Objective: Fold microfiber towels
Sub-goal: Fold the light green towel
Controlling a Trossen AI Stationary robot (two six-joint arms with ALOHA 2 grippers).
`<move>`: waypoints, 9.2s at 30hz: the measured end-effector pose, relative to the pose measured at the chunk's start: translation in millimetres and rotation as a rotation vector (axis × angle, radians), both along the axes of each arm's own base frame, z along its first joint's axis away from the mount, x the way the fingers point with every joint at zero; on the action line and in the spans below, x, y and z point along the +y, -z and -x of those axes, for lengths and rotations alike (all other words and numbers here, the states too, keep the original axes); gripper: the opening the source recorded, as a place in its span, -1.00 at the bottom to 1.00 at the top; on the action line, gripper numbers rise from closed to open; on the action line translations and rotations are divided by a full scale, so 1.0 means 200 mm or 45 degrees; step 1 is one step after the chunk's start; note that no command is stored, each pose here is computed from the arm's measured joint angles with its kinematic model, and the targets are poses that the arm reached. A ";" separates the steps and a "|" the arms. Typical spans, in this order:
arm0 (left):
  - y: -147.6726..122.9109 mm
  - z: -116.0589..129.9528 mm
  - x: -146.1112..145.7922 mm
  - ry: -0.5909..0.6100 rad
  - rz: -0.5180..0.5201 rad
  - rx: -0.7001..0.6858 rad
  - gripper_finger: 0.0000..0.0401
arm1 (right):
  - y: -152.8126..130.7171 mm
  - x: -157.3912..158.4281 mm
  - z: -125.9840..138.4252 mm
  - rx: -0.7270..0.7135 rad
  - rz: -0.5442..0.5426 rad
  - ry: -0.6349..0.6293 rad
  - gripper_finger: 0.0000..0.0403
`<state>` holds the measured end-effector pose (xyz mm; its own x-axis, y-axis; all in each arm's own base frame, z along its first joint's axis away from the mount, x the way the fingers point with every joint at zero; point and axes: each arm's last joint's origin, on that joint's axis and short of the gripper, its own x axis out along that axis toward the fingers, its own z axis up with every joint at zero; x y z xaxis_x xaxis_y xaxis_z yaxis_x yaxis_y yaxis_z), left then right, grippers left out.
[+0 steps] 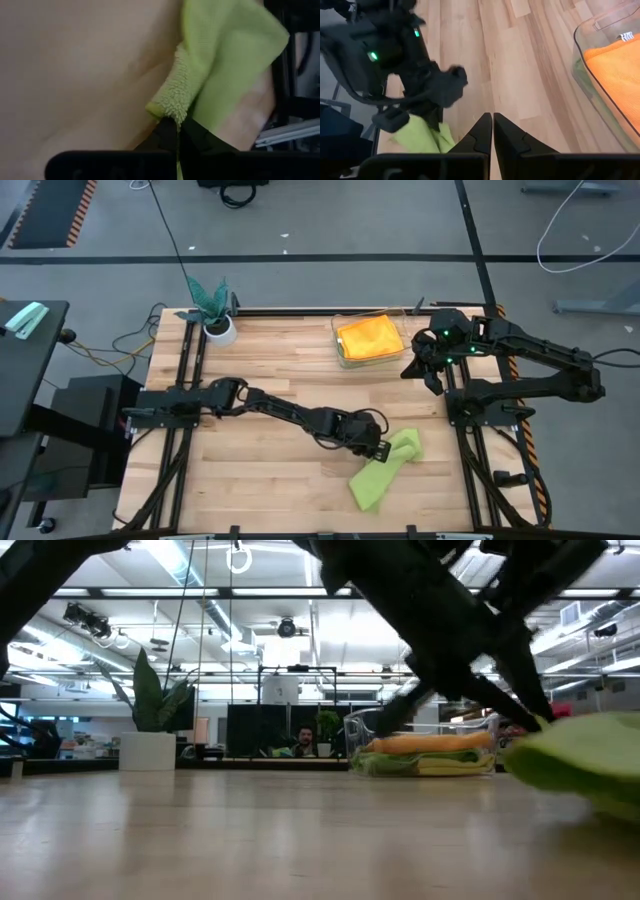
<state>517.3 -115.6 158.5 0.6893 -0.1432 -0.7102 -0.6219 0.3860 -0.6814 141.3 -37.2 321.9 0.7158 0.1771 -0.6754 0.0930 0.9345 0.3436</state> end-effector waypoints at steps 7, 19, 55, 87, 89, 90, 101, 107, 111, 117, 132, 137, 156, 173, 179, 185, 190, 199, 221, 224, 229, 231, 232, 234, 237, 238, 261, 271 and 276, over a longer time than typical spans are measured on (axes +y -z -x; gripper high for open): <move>-0.22 0.06 0.09 -0.002 -0.176 -0.010 -0.97 | 0.00 0.00 0.00 -0.002 -0.001 0.003 -0.89; -0.65 0.31 0.22 -0.049 -0.457 0.048 -0.98 | 0.00 0.00 0.00 -0.003 -0.007 0.010 -0.89; -1.00 0.42 0.45 -0.176 -0.666 -0.198 -0.96 | 0.27 0.14 -0.30 0.136 -0.183 -0.043 -0.42; -1.06 0.37 0.53 -0.156 -0.794 -0.366 -0.96 | 0.32 0.10 -0.41 0.162 -0.228 0.369 -0.41; -1.06 0.37 0.53 -0.154 -0.797 -0.366 -0.97 | 0.32 0.09 -0.41 0.162 -0.212 0.398 -0.41; -1.06 0.37 0.53 -0.151 -0.801 -0.368 -0.97 | 0.33 0.09 -0.41 0.166 -0.210 0.416 -0.42; -1.07 0.37 0.53 -0.131 -0.829 -0.374 -0.96 | 0.34 0.09 -0.39 0.226 -0.189 0.447 -0.70; -1.07 0.37 0.53 -0.123 -0.838 -0.370 -0.97 | 0.34 0.09 -0.38 0.218 -0.139 0.393 -0.96; -1.06 0.38 0.53 -0.111 -0.843 -0.341 -0.95 | 0.32 0.10 -0.34 0.231 -0.115 0.373 -0.96; -1.03 0.39 0.53 -0.065 -0.870 -0.259 -0.97 | 0.26 0.11 -0.22 0.242 -0.080 0.363 -0.98; -0.92 0.49 0.54 0.007 -0.841 0.121 -0.97 | 0.12 0.18 0.05 0.055 -0.136 0.317 -0.99; -0.89 0.52 0.54 0.002 -0.810 0.231 -0.95 | 0.07 0.22 0.08 0.025 -0.183 0.244 -1.00; -0.88 0.53 0.41 0.163 -0.766 0.215 -0.80 | -0.01 0.23 0.14 0.230 -0.089 0.202 -1.00; -0.90 0.47 0.47 0.729 -0.311 -0.126 -0.32 | 0.05 0.29 0.16 0.550 -0.165 0.055 -1.00; -0.99 0.39 0.68 0.573 -0.544 -0.409 -0.24 | -0.06 0.36 0.16 0.636 -0.102 0.025 -1.00; -1.00 0.38 0.88 0.525 -0.639 -0.462 -0.26 | -0.25 0.42 0.08 0.677 0.019 0.050 -1.00; -0.92 0.35 0.94 0.677 -0.652 -0.480 -0.27 | -0.31 0.46 -0.07 0.691 0.041 0.085 -1.00; -0.83 0.33 0.79 0.896 -0.660 -0.412 -0.18 | -0.32 0.37 -0.26 0.716 0.086 0.143 -1.00; -0.65 0.18 0.47 0.590 -0.942 -0.191 -0.19 | -0.46 0.11 -0.28 0.513 0.124 0.151 -1.00; -0.64 0.18 0.46 0.500 -0.985 -0.134 -0.21 | -0.47 0.09 -0.28 0.503 0.109 0.136 -1.00; -0.64 0.18 0.44 0.363 -1.074 -0.098 -0.27 | -0.47 0.04 -0.29 0.452 0.066 0.116 -1.00; -0.64 0.17 0.42 0.339 -1.098 -0.106 -0.30 | -0.47 0.02 -0.29 0.436 0.037 0.106 -1.00; -0.64 0.18 0.42 0.329 -1.111 -0.099 -0.31 | -0.47 0.01 -0.30 0.429 0.025 0.098 -1.00; -0.64 0.18 0.40 0.312 -1.138 -0.082 -0.34 | -0.47 -0.01 -0.30 0.428 0.012 0.086 -1.00; -0.65 0.18 0.38 0.299 -1.169 -0.081 -0.37 | -0.46 -0.04 -0.31 0.432 0.010 0.084 -1.00; -0.65 0.18 0.38 0.298 -1.173 -0.079 -0.38 | -0.46 -0.05 -0.31 0.431 0.007 0.088 -1.00; -0.65 0.19 0.34 0.280 -1.138 -0.090 -0.45 | -0.43 -0.15 -0.40 0.301 -0.207 -0.034 -1.00; -0.64 0.17 0.29 0.239 -1.095 -0.144 -0.46 | -0.45 -0.17 -0.42 0.221 -0.247 -0.034 -1.00; -0.64 0.17 0.28 0.219 -1.077 -0.144 -0.50 | -0.45 -0.17 -0.42 0.209 -0.252 -0.034 -1.00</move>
